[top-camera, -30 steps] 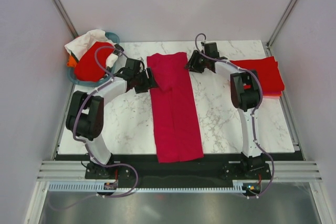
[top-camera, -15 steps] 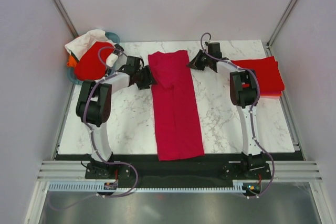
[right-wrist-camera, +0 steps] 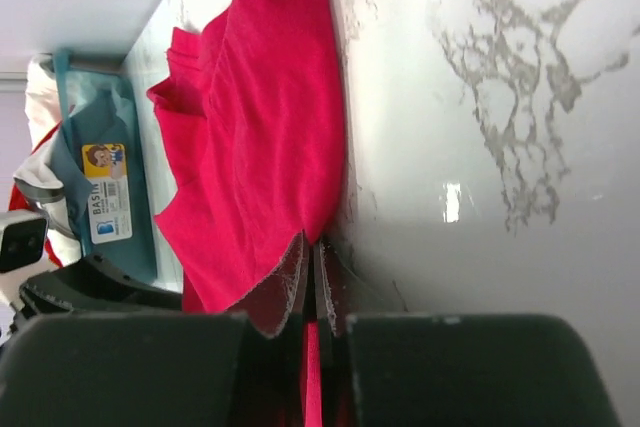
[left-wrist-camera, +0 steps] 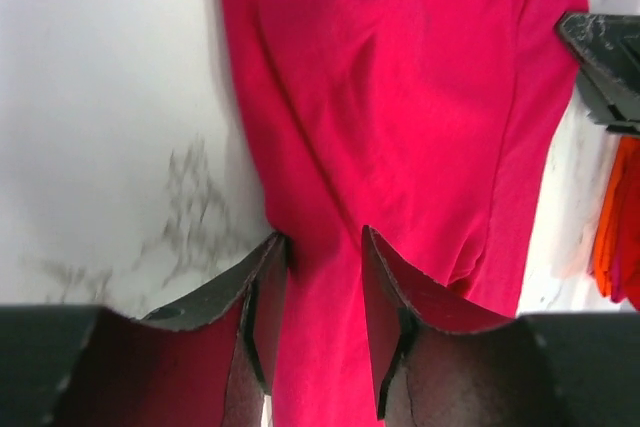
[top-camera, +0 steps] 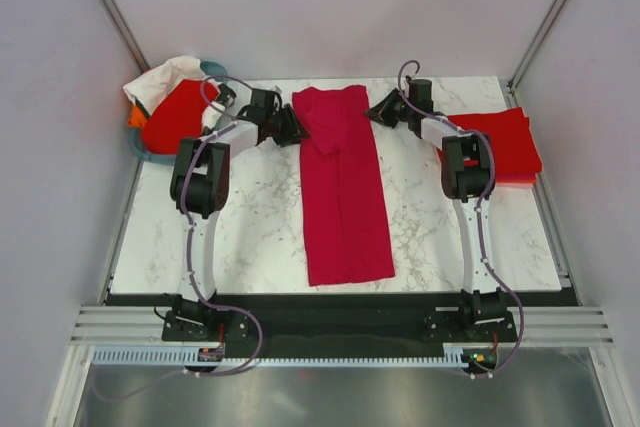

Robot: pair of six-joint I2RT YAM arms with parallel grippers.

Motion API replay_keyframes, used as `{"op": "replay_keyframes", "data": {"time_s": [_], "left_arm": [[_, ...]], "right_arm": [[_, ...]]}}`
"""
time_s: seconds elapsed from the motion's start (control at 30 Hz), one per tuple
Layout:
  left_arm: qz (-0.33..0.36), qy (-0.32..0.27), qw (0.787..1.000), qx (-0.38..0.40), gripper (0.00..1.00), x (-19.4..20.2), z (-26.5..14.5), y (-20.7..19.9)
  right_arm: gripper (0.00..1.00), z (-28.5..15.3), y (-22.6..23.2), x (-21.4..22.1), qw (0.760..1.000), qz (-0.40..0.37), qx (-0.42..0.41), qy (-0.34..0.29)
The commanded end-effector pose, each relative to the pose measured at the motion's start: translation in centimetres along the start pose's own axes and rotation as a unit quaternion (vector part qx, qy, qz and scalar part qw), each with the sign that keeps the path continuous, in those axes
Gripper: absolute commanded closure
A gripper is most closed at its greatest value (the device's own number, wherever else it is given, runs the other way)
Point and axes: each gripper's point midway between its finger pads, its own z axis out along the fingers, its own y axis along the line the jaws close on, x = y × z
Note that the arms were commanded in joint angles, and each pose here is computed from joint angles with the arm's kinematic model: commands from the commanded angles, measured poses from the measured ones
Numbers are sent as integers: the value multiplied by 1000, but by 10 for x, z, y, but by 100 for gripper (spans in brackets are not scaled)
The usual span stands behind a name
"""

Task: Fold and stack the t-shirts
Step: Fold the tshirt

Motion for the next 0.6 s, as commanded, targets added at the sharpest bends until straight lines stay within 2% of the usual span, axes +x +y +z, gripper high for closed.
{"op": "replay_keyframes", "data": {"time_s": [0.0,0.03,0.07,0.2,0.23,0.27,0.33,0.47,0.5,0.57], "left_arm": [[-21,13,1000,-6,57,-3,21,12],[-23,5,1000,-6,57,-14,21,12],[-27,6,1000,-8,57,-14,26,17],[-35,9,999,1,60,-27,37,20],[-35,5,999,3,60,-34,37,17],[-37,8,999,4,60,-34,39,18],[-40,11,999,9,59,-35,38,17],[-35,2,999,-1,52,-40,24,19],[-31,-4,1000,-5,47,-43,13,16],[-25,-13,1000,-11,43,-46,0,14]], "right_arm": [[92,9,-26,-5,1000,18,16,-13],[89,8,-27,-7,1000,19,15,-15],[81,7,-23,-9,1000,16,12,-17],[76,2,-10,-15,1000,8,5,-24],[69,0,-11,-14,1000,9,7,-24],[51,-4,-6,-17,1000,6,6,-27],[41,-9,-7,-16,999,0,14,-28],[41,-31,11,-21,999,-24,33,-35],[41,-41,17,-21,998,-34,34,-36],[41,-53,22,-18,998,-40,42,-38]]}}
